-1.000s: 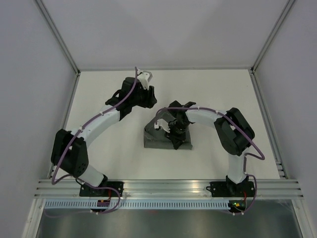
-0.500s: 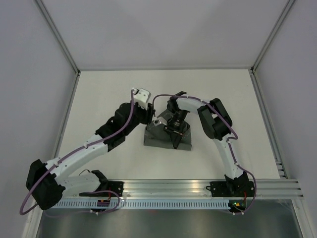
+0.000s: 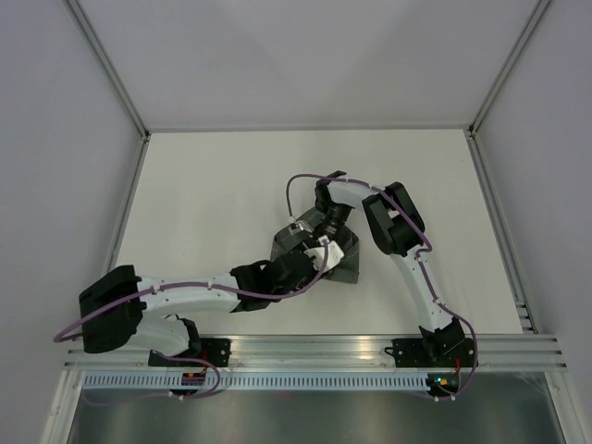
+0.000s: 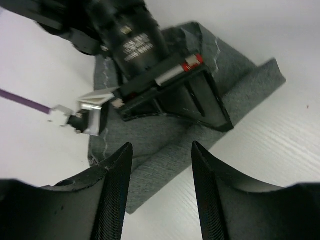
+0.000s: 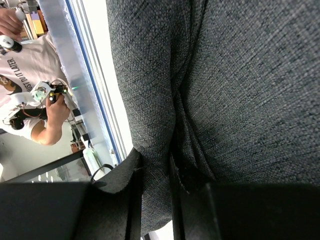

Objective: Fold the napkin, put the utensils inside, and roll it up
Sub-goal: Roll the napkin with the utensil

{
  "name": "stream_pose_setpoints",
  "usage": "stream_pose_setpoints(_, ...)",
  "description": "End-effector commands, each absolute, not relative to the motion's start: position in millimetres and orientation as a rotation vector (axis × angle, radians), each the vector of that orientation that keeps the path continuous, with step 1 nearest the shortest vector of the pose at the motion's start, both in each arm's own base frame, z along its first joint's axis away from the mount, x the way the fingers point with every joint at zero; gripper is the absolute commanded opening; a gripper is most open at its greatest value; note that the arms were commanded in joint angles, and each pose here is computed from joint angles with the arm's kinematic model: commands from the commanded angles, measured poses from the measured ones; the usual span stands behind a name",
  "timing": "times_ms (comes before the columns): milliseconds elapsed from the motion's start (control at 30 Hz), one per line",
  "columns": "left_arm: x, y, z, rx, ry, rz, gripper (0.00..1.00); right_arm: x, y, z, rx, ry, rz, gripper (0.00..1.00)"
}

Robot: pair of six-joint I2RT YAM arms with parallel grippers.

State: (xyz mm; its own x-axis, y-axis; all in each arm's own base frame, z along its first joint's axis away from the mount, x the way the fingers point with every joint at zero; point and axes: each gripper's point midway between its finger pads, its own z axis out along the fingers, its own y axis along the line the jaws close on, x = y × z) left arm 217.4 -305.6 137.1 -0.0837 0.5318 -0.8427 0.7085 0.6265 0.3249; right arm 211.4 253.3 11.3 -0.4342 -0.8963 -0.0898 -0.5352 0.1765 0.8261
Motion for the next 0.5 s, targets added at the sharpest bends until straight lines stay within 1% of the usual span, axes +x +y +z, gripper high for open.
stream_pose_setpoints(0, 214, -322, 123, 1.150, 1.698, -0.118, 0.56, 234, 219, -60, 1.567, -2.027, -0.906, 0.10)
stream_pose_setpoints(33, 210, -329, 110, 1.204, 1.705, -0.103, 0.57, 235, 219, -61, 1.567, -2.033, -0.904, 0.09)
stream_pose_setpoints(133, 205, -338, 94, 1.291, 1.699, -0.076, 0.57, 237, 219, -61, 1.563, -2.039, -0.905, 0.09)
stream_pose_setpoints(467, 206, -354, 61, 1.437, 1.664, -0.029, 0.60, 237, 217, -65, 1.548, -2.039, -0.911, 0.09)
